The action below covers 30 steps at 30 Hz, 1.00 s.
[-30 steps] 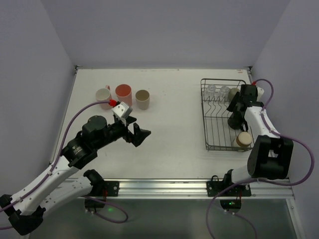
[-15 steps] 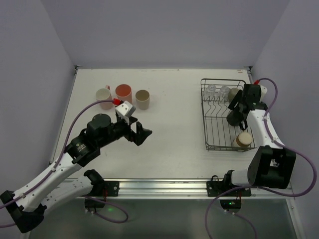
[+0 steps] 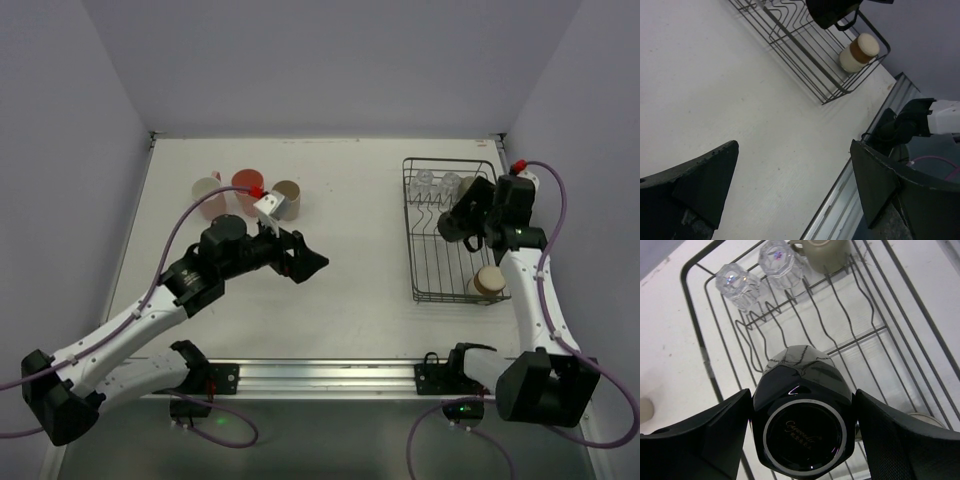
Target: Unload the cups from the dish rack
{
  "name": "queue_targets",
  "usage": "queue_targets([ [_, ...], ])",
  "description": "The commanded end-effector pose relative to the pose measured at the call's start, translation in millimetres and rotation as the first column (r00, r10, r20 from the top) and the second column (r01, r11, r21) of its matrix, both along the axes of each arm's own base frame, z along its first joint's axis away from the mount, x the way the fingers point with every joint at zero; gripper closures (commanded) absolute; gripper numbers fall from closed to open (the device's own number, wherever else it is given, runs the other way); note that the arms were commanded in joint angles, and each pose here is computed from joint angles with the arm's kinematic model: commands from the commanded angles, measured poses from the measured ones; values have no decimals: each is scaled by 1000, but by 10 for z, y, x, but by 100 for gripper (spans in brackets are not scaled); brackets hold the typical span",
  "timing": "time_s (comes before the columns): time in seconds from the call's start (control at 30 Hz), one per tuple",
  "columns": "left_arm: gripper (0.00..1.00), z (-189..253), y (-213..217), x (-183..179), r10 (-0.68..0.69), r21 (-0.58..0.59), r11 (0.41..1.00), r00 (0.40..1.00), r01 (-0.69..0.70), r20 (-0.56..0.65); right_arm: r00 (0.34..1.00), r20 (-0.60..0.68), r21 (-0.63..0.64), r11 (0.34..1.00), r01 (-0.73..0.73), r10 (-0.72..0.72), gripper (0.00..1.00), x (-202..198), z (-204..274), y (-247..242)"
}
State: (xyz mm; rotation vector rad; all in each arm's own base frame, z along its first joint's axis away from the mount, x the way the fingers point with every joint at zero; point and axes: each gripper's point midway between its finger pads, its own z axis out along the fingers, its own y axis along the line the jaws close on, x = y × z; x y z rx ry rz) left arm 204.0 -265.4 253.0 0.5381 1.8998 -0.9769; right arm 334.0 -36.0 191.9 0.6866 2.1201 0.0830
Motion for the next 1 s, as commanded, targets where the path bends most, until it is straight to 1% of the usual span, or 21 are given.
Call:
queue_targets([
  [0.0, 3, 349, -385, -6, -111, -206, 972, 994, 110, 3, 965, 247, 71, 992, -104, 84, 76, 109, 597, 252],
  [0.07, 7, 223, -538, 82, -129, -222, 968, 990, 114, -53, 946, 292, 106, 978, -177, 140, 76, 63, 669, 410],
  [0.1, 8, 292, -607, 120, -141, -256, 958, 989, 128, -35, 929, 337, 117, 972, -205, 155, 76, 62, 769, 485],
  [0.13, 9, 280, -676, 126, -162, -272, 952, 985, 142, -53, 907, 382, 117, 965, -235, 175, 76, 0, 886, 553],
  [0.17, 11, 213, -770, 207, -169, -269, 952, 983, 145, -70, 892, 408, 123, 957, -264, 194, 76, -34, 938, 624],
  [0.23, 14, 245, -875, 283, -181, -293, 943, 981, 155, -65, 839, 482, 137, 924, -357, 252, 75, -141, 1059, 827],
  [0.27, 16, 184, -955, 346, -188, -296, 942, 979, 156, -84, 829, 491, 152, 911, -383, 267, 75, -182, 1036, 891],
  [0.3, 17, 268, -1021, 337, -221, -327, 925, 974, 191, -58, 801, 522, 170, 884, -435, 294, 76, -227, 1112, 1002],
  [0.37, 18, 239, -1147, 386, -253, -356, 911, 964, 209, -82, 760, 562, 184, 845, -502, 328, 76, -320, 1185, 1142],
  [0.4, 19, 325, -1187, 402, -269, -384, 895, 961, 228, -56, 739, 585, 210, 818, -536, 334, 76, -345, 1206, 1233],
  [0.43, 20, 382, -1230, 388, -295, -406, 880, 954, 247, -58, 704, 602, 220, 770, -600, 376, 76, -421, 1229, 1360],
  [0.47, 21, 337, -1274, 415, -303, -411, 877, 951, 250, -69, 695, 603, 243, 739, -628, 392, 76, -461, 1186, 1436],
  [0.5, 21, 394, -1298, 409, -318, -429, 863, 947, 266, -52, 656, 639, 243, 704, -668, 402, 76, -492, 1280, 1535],
  [0.6, 22, 421, -1351, 440, -325, -447, 854, 944, 267, -58, 595, 661, 259, 605, -753, 458, 75, -617, 1282, 1798],
  [0.67, 22, 429, -1353, 454, -320, -449, 854, 946, 262, -56, 579, 659, 273, 565, -779, 480, 75, -646, 1212, 1901],
  [0.7, 23, 439, -1352, 455, -319, -453, 852, 946, 262, -52, 555, 675, 272, 536, -799, 486, 75, -670, 1241, 1972],
  [0.77, 24, 429, -1359, 444, -324, -456, 850, 944, 264, -57, 540, 675, 296, 487, -822, 502, 75, -715, 1149, 2052],
  [0.8, 24, 429, -1359, 440, -325, -458, 849, 944, 264, -58, 518, 698, 296, 459, -837, 494, 75, -719, 1194, 2092],
  [0.87, 27, 409, -1350, 415, -332, -468, 843, 941, 264, -67, 511, 699, 316, 425, -848, 500, 75, -746, 1133, 2139],
  [0.9, 28, 461, -1346, 395, -341, -481, 831, 939, 278, -46, 503, 706, 320, 409, -854, 499, 75, -743, 1130, 2172],
  [0.97, 37, 479, -1340, 371, -349, -494, 822, 936, 282, -47, 513, 700, 335, 406, -850, 497, 75, -729, 1070, 2196],
])
